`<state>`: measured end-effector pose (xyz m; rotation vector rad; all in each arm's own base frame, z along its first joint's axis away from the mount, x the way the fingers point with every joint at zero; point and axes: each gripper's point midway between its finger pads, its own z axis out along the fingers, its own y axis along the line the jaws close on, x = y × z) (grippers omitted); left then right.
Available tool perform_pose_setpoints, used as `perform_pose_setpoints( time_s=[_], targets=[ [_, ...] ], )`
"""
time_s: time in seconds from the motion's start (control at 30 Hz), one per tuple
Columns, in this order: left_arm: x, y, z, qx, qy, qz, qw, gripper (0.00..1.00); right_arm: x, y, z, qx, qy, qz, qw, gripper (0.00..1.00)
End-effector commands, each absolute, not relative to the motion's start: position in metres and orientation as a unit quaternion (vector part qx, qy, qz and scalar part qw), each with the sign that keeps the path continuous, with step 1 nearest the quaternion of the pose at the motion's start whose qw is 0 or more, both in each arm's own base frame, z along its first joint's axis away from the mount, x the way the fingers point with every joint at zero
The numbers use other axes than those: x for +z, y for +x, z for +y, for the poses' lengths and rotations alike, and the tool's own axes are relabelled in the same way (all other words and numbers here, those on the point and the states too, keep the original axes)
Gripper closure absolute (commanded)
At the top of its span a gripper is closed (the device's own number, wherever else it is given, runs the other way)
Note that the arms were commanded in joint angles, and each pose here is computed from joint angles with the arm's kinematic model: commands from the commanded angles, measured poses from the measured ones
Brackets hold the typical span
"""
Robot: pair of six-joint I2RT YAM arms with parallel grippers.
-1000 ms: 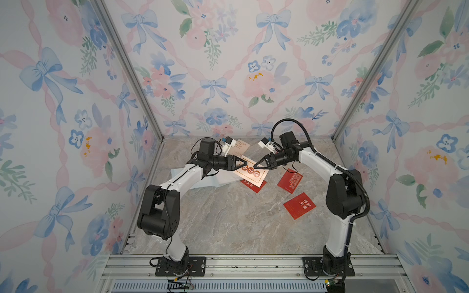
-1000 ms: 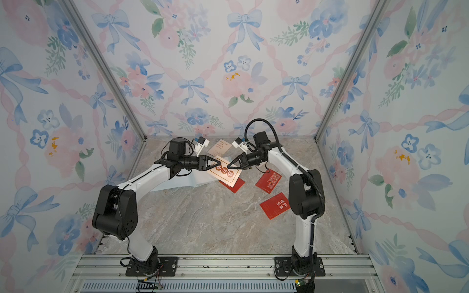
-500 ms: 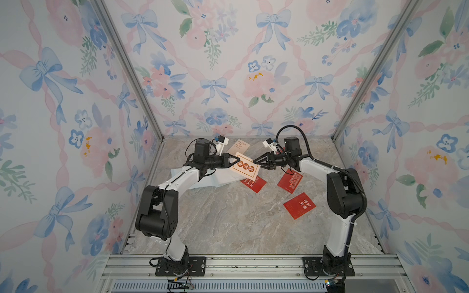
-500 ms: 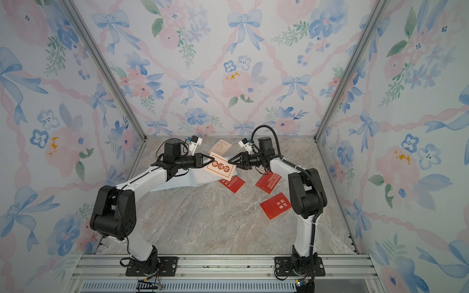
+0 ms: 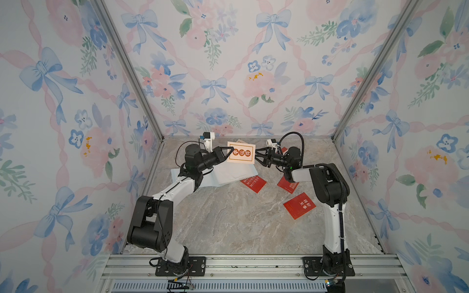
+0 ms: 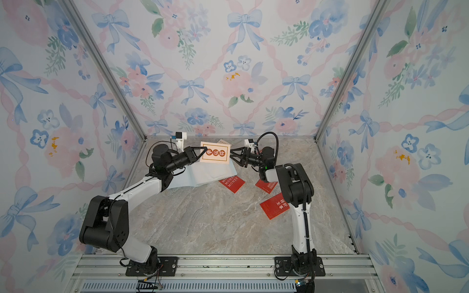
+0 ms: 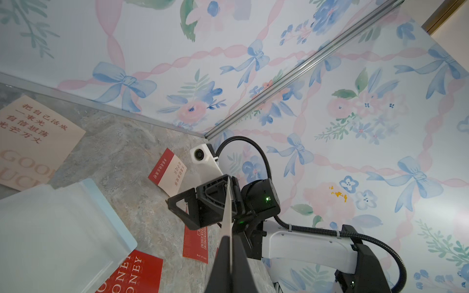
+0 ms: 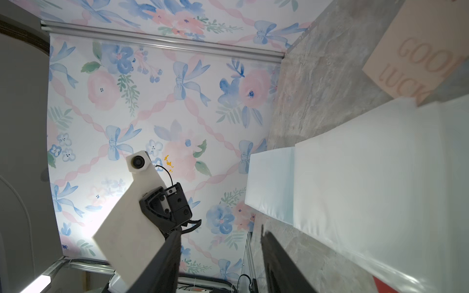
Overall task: Place the photos into the photo albums
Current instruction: Pick up the photo at the center of the board, then insert the photo into the photo album.
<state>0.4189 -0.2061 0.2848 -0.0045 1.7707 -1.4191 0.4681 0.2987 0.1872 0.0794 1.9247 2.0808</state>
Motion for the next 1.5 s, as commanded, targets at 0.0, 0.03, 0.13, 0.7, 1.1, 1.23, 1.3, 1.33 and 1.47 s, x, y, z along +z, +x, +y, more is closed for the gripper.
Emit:
perform_pose_setpoints(
  time_s=[0.0,0.03,0.13,0.7,1.1,1.23,1.3,1.33,1.47],
  targets=[
    [0.303,0.421,-0.199,-0.582,-0.023,0.682,0.443,1.0,0.239,0.464,0.298,0.738,-0.02,0.641,0.209,0.47],
    [0.305,0.422,-0.198,-0.584,-0.026,0.679,0.445,1.0,0.242,0.463,0.299,0.738,-0.022,0.64,0.213,0.47],
    [0.306,0.427,-0.187,-0.58,-0.052,0.674,0.454,1.0,0.251,0.464,0.292,0.741,-0.015,0.629,0.234,0.48],
    [0.306,0.427,-0.197,-0.601,-0.047,0.668,0.435,1.0,0.271,0.443,0.334,0.74,-0.079,0.633,0.213,0.57],
    [0.276,0.435,-0.175,-0.584,-0.084,0.684,0.429,0.92,0.258,0.435,0.338,0.675,-0.105,0.698,0.215,1.0],
    [0.247,0.434,-0.135,-0.556,-0.132,0.696,0.434,0.6,0.221,0.428,0.344,0.562,-0.141,0.788,0.207,1.0],
    [0.226,0.431,-0.112,-0.54,-0.161,0.707,0.429,0.57,0.205,0.423,0.349,0.501,-0.179,0.822,0.202,1.0],
    [0.216,0.428,-0.101,-0.532,-0.173,0.71,0.427,0.56,0.197,0.421,0.354,0.485,-0.191,0.831,0.193,1.0],
    [0.173,0.411,-0.061,-0.497,-0.222,0.728,0.418,0.56,0.177,0.425,0.377,0.483,-0.198,0.837,0.162,1.0]
  ],
)
